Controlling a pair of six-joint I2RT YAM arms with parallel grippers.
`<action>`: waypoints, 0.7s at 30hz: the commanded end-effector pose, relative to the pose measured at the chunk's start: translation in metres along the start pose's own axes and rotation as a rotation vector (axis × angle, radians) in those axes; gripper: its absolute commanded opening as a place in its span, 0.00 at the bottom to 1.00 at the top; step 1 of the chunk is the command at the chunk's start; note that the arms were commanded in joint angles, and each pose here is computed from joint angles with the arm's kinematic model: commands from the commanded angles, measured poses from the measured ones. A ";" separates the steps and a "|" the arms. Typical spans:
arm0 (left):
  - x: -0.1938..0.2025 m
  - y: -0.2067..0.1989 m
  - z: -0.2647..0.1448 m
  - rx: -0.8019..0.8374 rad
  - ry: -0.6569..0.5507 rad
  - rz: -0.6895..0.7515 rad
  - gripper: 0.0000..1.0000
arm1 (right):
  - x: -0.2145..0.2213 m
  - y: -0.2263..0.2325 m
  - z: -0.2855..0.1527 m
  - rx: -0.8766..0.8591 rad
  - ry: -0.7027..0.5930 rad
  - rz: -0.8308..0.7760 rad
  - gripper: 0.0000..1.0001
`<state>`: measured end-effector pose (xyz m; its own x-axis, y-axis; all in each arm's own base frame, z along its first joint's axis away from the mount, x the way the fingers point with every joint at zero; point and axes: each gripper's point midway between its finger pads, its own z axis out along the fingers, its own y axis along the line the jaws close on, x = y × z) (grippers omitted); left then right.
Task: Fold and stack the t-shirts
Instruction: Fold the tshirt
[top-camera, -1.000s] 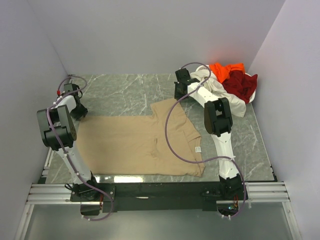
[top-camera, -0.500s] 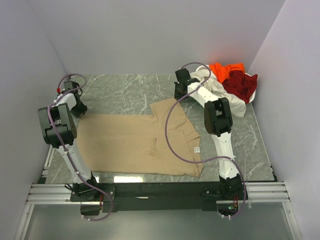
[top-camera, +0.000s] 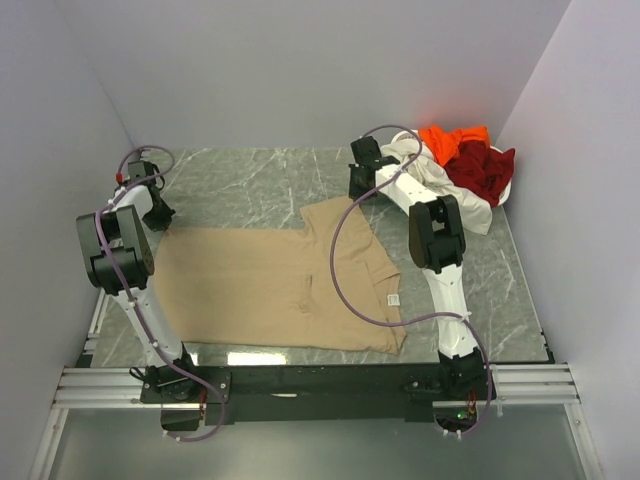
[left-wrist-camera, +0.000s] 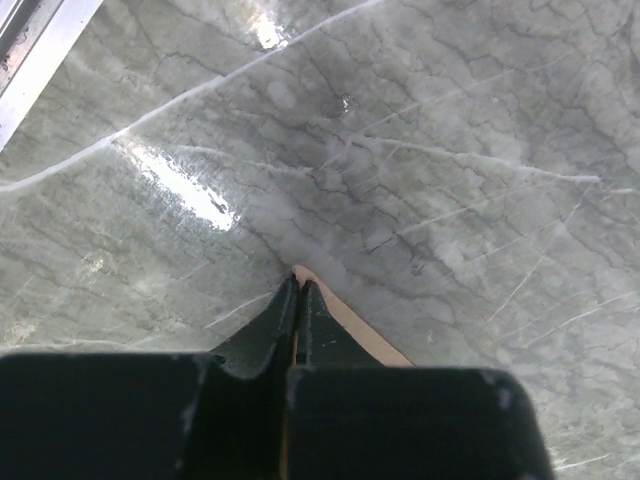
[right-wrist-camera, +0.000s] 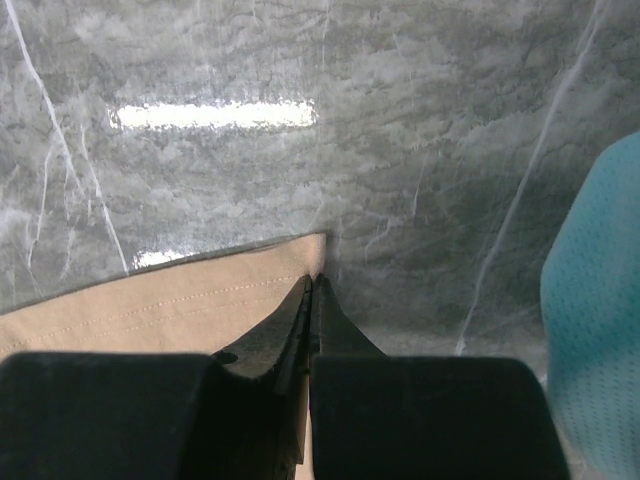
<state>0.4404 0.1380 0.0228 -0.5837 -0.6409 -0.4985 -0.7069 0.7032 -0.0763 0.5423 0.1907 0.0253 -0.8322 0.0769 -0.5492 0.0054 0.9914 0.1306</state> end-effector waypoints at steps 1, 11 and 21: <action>0.005 0.003 0.010 -0.011 0.025 0.043 0.01 | -0.044 0.008 -0.049 -0.046 -0.098 0.044 0.00; -0.001 0.005 -0.002 0.000 -0.006 0.113 0.01 | -0.080 0.015 -0.091 -0.112 -0.180 0.093 0.00; -0.032 -0.039 -0.025 0.099 -0.069 0.106 0.01 | -0.123 0.009 -0.112 -0.148 -0.273 0.142 0.00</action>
<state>0.4465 0.1311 0.0307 -0.6603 -0.5549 -0.5060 -0.6257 0.7792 -0.0380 0.5657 0.1903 0.1346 -0.7343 0.2055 -0.6470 0.0150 0.9577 0.2872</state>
